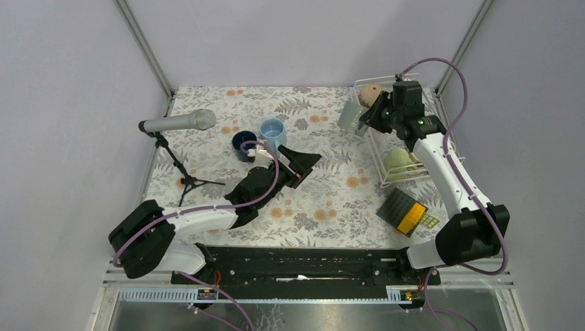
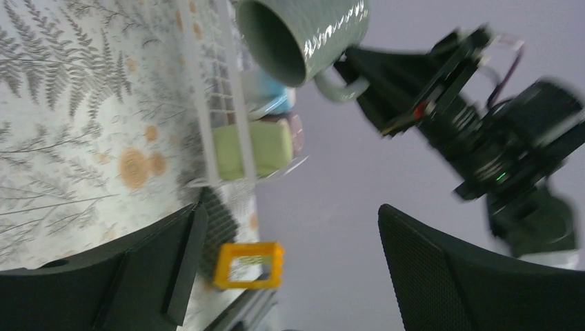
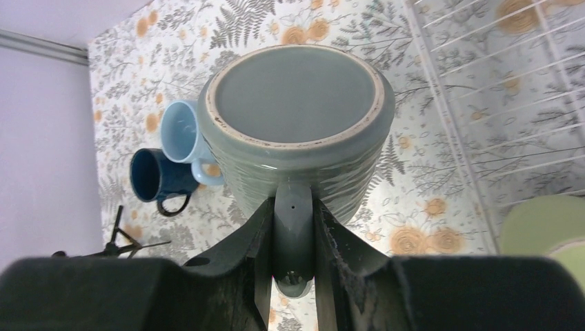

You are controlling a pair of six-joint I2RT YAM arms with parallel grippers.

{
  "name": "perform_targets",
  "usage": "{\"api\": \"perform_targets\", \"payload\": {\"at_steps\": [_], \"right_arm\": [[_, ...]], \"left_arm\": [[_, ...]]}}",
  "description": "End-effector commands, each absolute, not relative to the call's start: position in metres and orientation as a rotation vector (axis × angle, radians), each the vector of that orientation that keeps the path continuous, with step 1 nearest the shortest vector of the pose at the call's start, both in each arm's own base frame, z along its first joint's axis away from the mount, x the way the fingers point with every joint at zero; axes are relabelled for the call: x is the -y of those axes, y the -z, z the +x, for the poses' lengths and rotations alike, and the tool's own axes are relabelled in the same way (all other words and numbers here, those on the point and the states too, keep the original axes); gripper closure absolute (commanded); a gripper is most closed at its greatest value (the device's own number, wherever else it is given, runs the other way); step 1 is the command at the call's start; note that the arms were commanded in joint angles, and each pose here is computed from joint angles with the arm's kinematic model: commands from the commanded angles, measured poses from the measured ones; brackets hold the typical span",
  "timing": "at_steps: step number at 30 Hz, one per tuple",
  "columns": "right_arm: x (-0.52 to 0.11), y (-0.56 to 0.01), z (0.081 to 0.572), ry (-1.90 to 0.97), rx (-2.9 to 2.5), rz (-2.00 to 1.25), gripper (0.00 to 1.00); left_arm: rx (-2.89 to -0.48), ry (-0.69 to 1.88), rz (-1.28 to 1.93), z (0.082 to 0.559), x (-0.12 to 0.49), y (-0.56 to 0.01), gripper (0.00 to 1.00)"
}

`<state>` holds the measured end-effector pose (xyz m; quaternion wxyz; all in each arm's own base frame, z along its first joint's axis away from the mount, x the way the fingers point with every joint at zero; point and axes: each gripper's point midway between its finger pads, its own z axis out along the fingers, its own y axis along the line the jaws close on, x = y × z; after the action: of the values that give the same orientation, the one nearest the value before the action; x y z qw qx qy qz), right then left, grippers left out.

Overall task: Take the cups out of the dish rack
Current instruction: Unload the cup from the dish rack, then place the cup at the center of the board.

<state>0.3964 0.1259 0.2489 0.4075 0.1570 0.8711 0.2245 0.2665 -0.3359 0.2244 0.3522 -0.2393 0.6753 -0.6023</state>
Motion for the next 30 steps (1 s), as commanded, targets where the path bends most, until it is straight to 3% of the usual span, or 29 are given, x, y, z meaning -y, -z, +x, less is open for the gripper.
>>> {"api": "perform_targets", "payload": {"at_steps": [1,8,16,30], "right_arm": [[-0.154,-0.310,0.396,-0.798,-1.978,0.357,1.00],[-0.171,-0.304,0.382,-0.930,-1.969,0.366,1.00],[-0.186,-0.302,0.368,-1.036,-1.968,0.368,1.00],[-0.201,-0.288,0.348,-1.124,-1.980,0.355,1.00]], "left_arm": [[-1.451,1.899,-0.775,0.274,0.329,-0.280,0.01],[-1.361,2.089,-0.894,0.285,0.338,-0.275,0.01],[-1.346,2.070,-0.932,0.302,0.342,-0.271,0.03],[-1.315,2.100,-0.999,0.340,0.354,-0.265,0.17]]}}
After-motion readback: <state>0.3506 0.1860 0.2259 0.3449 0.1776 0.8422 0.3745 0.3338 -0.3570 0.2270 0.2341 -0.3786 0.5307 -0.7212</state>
